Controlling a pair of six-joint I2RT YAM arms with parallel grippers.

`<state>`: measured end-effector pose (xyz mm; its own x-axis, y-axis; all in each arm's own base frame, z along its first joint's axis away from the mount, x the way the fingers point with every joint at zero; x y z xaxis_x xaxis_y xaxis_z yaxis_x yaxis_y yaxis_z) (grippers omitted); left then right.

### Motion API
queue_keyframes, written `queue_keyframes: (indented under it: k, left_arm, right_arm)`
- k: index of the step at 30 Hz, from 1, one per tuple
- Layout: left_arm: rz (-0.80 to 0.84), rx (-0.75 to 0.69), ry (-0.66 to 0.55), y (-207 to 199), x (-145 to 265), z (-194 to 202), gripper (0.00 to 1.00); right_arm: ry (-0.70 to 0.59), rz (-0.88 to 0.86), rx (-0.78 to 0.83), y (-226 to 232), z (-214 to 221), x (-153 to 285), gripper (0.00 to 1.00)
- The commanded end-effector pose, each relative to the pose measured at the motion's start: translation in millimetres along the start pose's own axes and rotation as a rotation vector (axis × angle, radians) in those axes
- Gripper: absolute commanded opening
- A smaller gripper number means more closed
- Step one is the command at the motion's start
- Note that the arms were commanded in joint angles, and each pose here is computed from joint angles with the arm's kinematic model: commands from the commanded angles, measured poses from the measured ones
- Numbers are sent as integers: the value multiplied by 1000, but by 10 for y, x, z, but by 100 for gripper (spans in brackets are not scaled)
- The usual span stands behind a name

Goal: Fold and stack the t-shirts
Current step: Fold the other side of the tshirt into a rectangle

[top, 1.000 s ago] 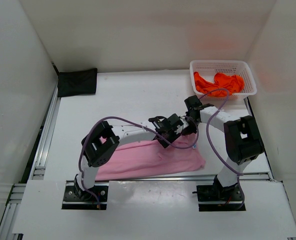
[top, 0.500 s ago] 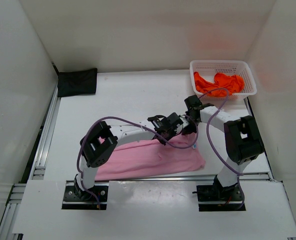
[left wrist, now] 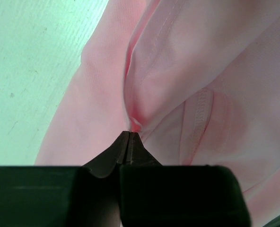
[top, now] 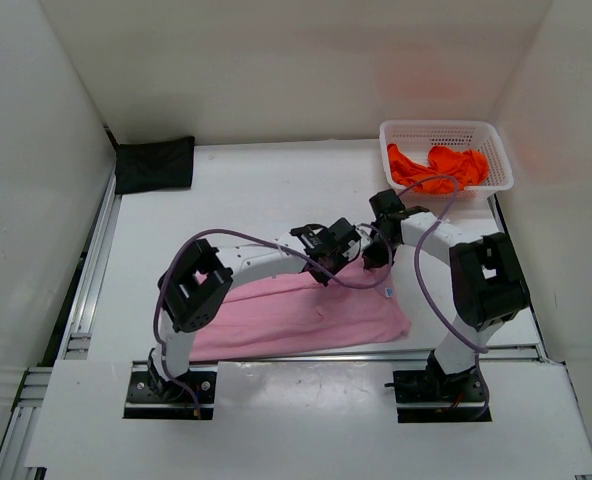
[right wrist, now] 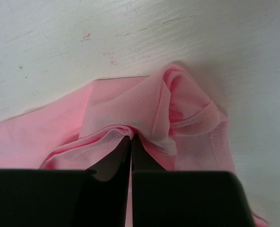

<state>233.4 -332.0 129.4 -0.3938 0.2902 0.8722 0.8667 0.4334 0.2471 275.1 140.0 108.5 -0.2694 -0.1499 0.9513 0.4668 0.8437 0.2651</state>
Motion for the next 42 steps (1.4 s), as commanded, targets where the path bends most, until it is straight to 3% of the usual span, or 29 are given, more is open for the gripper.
queue_keyframes:
  k: [1, 10, 18, 20, 25, 29, 32, 37, 38, 39, 42]
  left_arm:
    - [15, 33, -89, 142, 402, -138, 11]
    - [105, 50, -30, 145, 576, 159, 11]
    - [181, 43, 46, 39, 595, 379, 11]
    - [194, 24, 62, -36, 583, 388, 11]
    - [212, 22, 94, -50, 526, 363, 22]
    - [239, 14, 108, -101, 547, 381, 31]
    - [262, 15, 119, -120, 611, 428, 34]
    - [252, 14, 115, -114, 676, 484, 34]
    - [252, 14, 115, -114, 676, 484, 34]
    - [237, 22, 119, -75, 669, 493, 34]
    - [192, 41, 110, 44, 678, 461, 35]
  right_arm:
    - [-42, -52, 19, 40, -37, 247, 0]
    - [-26, -97, 172, -64, 449, 477, 0]
    - [-40, -55, 184, -381, 780, 500, 0]
    - [-58, -49, 183, -399, 794, 506, 3]
    - [-52, -39, 192, -502, 845, 505, 13]
    - [-81, -90, 229, -596, 883, 611, 31]
    - [-109, -173, 261, -677, 936, 725, 32]
    - [-243, -298, 249, -752, 934, 912, 29]
    - [-267, -293, 244, -744, 908, 911, 25]
    - [-312, -305, 235, -694, 850, 954, 14]
    - [-318, -244, 262, -510, 693, 859, 4]
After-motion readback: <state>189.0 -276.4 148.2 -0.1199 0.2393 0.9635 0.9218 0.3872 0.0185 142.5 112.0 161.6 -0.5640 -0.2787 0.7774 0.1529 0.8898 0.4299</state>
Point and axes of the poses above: each gripper's point midway between its finger pads, its own x axis back along the fingers, its own y axis along the line the jaws close on, z = x × y, the point moved 9 cm from there along x, back along the fingers, and after that the axes turned 12 degrees about -x, right-handed, at the moved point
